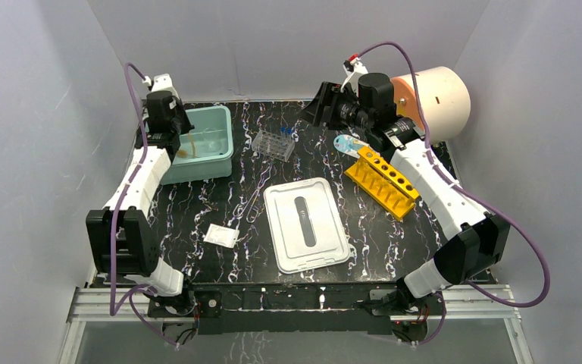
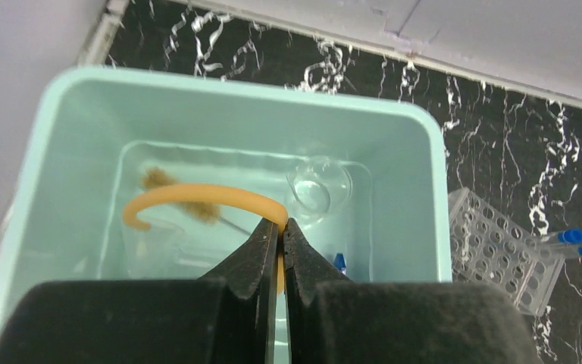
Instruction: Organize the chemistry lab equipment
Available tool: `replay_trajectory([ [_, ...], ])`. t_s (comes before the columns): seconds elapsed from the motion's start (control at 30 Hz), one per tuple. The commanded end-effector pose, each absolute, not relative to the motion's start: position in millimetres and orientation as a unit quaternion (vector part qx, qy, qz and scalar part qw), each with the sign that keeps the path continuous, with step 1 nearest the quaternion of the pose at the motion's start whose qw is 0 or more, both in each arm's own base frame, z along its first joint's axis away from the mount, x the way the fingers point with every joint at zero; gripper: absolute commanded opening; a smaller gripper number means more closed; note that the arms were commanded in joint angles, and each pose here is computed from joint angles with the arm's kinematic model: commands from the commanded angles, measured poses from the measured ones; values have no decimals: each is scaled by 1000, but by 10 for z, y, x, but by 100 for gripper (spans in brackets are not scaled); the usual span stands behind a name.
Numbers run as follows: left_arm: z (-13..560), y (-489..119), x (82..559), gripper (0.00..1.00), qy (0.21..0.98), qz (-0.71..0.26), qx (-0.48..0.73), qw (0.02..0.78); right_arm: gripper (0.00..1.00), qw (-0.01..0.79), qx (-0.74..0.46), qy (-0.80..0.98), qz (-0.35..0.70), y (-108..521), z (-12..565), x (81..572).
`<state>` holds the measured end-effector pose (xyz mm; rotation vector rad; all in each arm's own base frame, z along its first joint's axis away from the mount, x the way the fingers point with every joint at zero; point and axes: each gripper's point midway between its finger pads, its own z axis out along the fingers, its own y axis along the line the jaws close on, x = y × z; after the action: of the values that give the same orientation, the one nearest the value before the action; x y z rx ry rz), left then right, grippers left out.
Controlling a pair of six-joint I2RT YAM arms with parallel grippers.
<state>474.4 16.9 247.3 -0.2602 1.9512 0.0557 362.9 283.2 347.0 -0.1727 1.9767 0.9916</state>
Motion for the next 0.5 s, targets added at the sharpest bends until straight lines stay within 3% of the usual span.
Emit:
replay_trajectory([
  [0.0,2262,61,4767,0,826,-27,-145,543,78,461,-73,780,418,2866,3572,3694],
  [0.2,1908,-33,4838,1,848,-52,-157,504,77,457,-71,784,414,2860,3490,3708],
  [0.47,1841,58,4907,38,861,-23,-170,479,76,456,-59,792,402,2785,3402,3661],
])
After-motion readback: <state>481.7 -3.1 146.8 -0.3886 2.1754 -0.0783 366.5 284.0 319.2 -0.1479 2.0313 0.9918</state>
